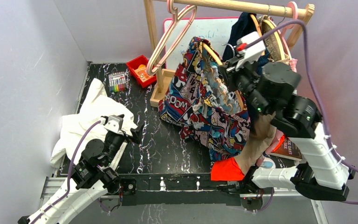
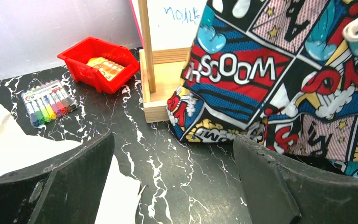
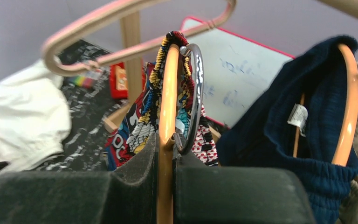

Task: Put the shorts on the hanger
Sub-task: Adjust the hanger.

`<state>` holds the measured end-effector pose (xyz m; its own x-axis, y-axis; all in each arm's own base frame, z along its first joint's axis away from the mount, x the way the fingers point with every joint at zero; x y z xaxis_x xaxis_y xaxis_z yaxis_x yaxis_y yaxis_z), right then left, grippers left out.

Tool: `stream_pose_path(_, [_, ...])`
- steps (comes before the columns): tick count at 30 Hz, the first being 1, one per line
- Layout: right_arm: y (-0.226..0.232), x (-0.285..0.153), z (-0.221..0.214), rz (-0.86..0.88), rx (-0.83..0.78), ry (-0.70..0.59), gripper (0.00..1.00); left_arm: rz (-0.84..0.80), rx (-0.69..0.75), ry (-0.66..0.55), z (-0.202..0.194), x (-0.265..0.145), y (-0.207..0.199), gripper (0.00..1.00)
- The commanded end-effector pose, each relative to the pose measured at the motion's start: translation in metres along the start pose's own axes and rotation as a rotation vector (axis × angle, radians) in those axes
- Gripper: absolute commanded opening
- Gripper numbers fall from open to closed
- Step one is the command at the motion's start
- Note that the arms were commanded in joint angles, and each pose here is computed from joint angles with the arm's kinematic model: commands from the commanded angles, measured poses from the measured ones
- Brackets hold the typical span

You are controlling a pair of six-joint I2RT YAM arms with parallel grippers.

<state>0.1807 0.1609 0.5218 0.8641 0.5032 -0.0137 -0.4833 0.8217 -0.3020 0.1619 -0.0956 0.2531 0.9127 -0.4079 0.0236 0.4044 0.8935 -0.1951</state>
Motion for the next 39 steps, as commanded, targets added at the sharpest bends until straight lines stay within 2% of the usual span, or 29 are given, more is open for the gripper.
stream_pose_path(1, [-0.025,0.007,-0.004,-0.229,-0.008,0.031,0.00,-0.012,-0.011,-0.008,0.003,0.002,-0.003,0.98])
stream_pose_path(4, [-0.037,0.020,-0.010,-0.402,-0.036,0.087,0.00,-0.018,-0.008,0.002,0.002,0.004,-0.004,0.99])
stream_pose_path(6, [-0.040,0.026,-0.003,-0.452,-0.026,0.063,0.00,-0.018,-0.008,0.006,0.001,0.004,-0.004,0.98])
stream_pose_path(14, [-0.047,0.048,0.051,-0.485,0.034,-0.067,0.00,-0.036,-0.006,0.015,0.000,0.007,-0.007,0.98])
stream_pose_path(23, [-0.045,0.074,0.029,-0.369,0.124,-0.033,0.00,-0.051,-0.010,-0.009,0.003,0.002,-0.007,0.98])
stream_pose_path(30, [-0.068,0.076,-0.005,-0.330,0.220,0.020,0.00,-0.072,-0.021,-0.021,0.005,0.000,-0.009,0.98])
stream_pose_path(35, [-0.060,0.075,-0.006,-0.175,0.278,-0.019,0.00,-0.084,-0.036,-0.045,0.011,-0.002,-0.011,0.98])
stream_pose_path(39, [-0.044,0.072,-0.011,-0.030,0.305,-0.026,0.00,-0.102,-0.067,-0.129,0.030,-0.005,-0.014,0.99])
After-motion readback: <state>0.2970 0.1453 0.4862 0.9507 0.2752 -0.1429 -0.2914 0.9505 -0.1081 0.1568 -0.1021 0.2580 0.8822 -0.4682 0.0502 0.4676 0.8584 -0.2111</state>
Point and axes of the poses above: each gripper's point midway between its finger pads, its own x axis out along the fingers, its own y axis along the line the jaws close on, z = x × y, the point moved 5 cm from there along -x, back along the fingers, and after that the axes turned 12 degrees about -x, right-handed, at the moved point
